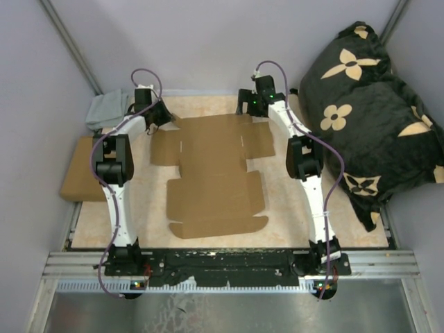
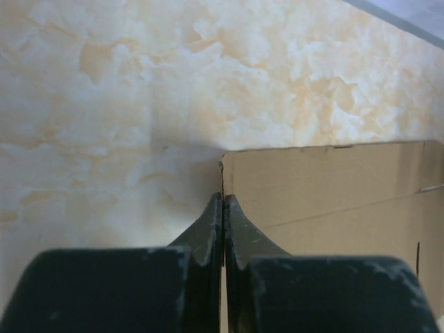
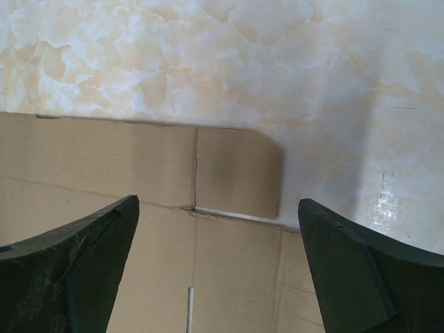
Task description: Fold the paper box
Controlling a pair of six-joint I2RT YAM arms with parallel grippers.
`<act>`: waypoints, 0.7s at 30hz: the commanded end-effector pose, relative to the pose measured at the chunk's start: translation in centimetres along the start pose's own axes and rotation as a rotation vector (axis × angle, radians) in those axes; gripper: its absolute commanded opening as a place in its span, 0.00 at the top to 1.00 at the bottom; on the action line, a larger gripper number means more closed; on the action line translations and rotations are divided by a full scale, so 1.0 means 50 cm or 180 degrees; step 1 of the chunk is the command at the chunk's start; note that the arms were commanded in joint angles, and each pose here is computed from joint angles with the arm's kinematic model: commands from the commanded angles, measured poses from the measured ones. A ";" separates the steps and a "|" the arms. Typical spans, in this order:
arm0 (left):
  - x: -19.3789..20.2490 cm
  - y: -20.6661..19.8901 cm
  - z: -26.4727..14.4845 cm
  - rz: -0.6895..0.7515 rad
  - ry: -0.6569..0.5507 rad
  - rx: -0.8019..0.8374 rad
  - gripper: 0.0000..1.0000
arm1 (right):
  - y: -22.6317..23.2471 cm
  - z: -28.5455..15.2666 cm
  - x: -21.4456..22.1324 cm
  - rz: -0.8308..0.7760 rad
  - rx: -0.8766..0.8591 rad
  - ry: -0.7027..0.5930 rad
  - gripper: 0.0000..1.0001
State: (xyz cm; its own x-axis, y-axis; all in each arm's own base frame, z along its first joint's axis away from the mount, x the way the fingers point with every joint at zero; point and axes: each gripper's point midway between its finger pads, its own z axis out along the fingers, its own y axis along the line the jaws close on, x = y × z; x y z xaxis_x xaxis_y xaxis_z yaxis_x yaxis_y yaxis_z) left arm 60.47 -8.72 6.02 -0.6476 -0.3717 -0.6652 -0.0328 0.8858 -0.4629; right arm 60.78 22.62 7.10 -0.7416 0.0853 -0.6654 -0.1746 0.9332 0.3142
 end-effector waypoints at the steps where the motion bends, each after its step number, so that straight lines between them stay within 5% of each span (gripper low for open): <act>1: -0.006 -0.040 -0.036 0.0076 -0.0048 0.0197 1.00 | 0.034 -0.065 -0.080 -0.0035 -0.0101 -0.0317 0.01; 13: -0.067 -0.153 -0.194 0.0444 -0.0974 0.1044 1.00 | 0.010 -0.062 -0.062 0.0050 -0.0063 -0.0228 0.01; 21: -0.079 -0.166 -0.222 0.0453 -0.1139 0.1117 1.00 | 0.016 -0.069 -0.044 0.0028 -0.0167 -0.0170 0.01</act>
State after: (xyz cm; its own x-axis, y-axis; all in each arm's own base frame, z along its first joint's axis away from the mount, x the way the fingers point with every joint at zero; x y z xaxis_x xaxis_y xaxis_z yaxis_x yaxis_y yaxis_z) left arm 54.44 -11.00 15.36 -0.4161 -0.3720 -0.8297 0.2575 0.8269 -0.4999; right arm 59.52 21.75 5.24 -0.7808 0.0981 -0.6170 -0.1439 0.9328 0.3304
